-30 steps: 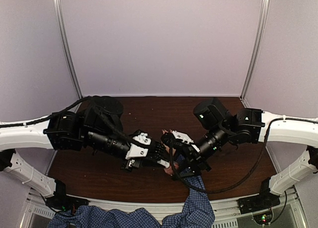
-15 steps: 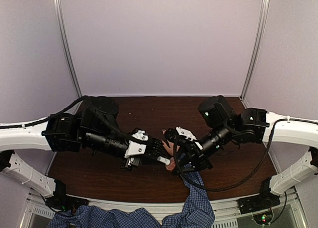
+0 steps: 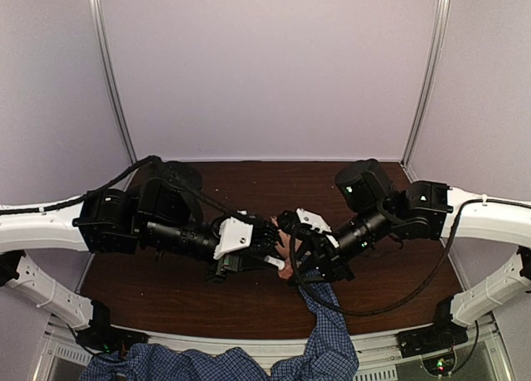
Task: Paint the nails
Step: Unscrew the cap of the nail polish bottle.
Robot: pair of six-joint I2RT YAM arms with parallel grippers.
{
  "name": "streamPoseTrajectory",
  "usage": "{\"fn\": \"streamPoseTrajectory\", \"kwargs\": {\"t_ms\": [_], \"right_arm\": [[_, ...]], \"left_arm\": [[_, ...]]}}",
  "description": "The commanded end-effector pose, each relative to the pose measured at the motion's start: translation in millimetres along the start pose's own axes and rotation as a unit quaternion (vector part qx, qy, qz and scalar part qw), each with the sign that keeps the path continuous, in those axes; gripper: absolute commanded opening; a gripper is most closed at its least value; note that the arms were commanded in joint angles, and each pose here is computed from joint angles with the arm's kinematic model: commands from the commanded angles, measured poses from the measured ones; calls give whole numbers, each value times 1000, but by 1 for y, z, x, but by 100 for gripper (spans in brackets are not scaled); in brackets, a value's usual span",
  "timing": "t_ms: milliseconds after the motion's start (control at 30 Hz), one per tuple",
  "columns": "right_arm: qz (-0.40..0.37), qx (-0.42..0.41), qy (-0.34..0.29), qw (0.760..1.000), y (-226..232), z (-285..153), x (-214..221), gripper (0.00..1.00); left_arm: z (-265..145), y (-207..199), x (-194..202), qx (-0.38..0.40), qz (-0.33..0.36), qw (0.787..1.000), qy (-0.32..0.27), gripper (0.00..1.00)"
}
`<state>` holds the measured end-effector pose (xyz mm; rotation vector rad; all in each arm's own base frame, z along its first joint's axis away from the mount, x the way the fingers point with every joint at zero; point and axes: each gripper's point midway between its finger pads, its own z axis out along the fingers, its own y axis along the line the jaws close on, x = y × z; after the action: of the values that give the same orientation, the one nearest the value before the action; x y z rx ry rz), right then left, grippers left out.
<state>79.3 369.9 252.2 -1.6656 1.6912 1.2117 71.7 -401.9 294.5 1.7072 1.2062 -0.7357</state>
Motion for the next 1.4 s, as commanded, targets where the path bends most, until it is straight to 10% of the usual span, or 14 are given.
{"fn": "streamPoseTrajectory", "kwargs": {"t_ms": [0,533,667,1033,1367], "right_arm": [[-6,95,-27,995,-27,-15,-12,0],[-40,204,-67,976,-47,-44,-20,0],[-38,203,-70,976,-46,-45,-19,0],[-36,191,-67,979,-40,-45,-15,0],[-42,42,-81,995,5,-28,-23,0]], "left_arm": [[4,24,-15,-52,-49,997,-11,0],[0,82,-13,-166,-259,951,-22,0],[-6,83,-20,-161,-266,950,-34,13],[-30,74,-34,-127,-233,963,-45,56],[-38,11,-34,4,-27,996,-80,61]]}}
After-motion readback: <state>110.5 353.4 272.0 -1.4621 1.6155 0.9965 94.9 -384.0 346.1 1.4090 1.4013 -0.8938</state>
